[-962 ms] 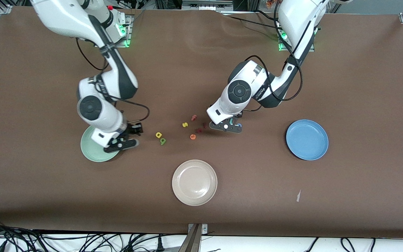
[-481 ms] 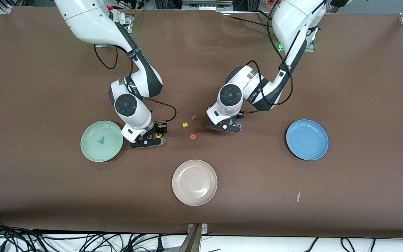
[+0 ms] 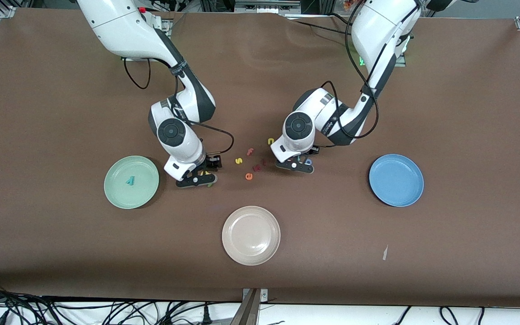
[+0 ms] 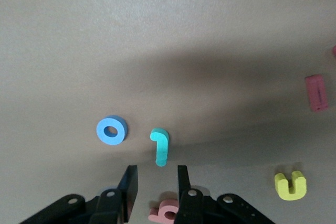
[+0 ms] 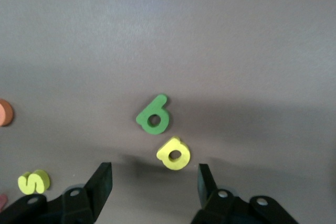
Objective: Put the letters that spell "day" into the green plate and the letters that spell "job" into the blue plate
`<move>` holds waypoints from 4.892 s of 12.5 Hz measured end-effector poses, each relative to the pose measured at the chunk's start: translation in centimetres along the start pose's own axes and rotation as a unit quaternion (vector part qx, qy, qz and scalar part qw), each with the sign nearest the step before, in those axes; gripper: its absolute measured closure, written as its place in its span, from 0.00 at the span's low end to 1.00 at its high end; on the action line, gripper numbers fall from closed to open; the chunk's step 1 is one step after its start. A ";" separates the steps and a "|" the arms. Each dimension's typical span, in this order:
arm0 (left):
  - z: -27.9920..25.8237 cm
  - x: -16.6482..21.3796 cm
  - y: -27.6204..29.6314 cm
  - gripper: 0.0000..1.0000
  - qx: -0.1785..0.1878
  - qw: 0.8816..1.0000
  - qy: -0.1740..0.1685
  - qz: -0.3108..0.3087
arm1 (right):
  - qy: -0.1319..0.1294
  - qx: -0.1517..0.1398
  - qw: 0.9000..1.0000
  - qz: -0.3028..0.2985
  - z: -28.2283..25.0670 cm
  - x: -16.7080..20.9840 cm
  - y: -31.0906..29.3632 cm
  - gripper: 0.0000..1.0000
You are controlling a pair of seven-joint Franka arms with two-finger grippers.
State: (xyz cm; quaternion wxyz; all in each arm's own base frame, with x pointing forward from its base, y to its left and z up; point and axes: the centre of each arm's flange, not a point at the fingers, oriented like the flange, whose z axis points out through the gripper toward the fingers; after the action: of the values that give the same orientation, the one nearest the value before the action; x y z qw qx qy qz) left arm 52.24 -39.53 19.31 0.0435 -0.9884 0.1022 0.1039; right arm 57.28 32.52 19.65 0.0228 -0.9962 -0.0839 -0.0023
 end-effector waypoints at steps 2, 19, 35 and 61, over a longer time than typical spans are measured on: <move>0.9 0.2 0.1 0.62 -0.004 1.000 0.006 0.000 | 0.006 -0.007 1.000 -0.017 0.9 -0.7 0.0 0.26; -14.1 1.1 -18.8 0.89 0.000 0.999 -0.027 0.021 | 0.056 -0.014 0.992 -0.112 2.6 -2.5 0.8 0.26; 1.6 2.5 -34.6 0.88 -0.025 0.992 -0.118 0.029 | 0.065 -0.019 0.986 -0.151 2.0 -1.9 2.0 0.57; -7.9 5.4 -8.0 0.00 -0.072 0.996 0.045 -0.035 | -0.004 -0.032 0.982 -0.187 -6.6 -0.5 24.1 0.59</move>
State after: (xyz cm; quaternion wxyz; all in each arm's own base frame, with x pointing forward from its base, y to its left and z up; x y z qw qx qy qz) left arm 60.61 -33.65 26.40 -0.0287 -0.9956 0.0618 0.0650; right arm 60.77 8.36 25.11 -0.0098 -0.9630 -0.2692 -0.0050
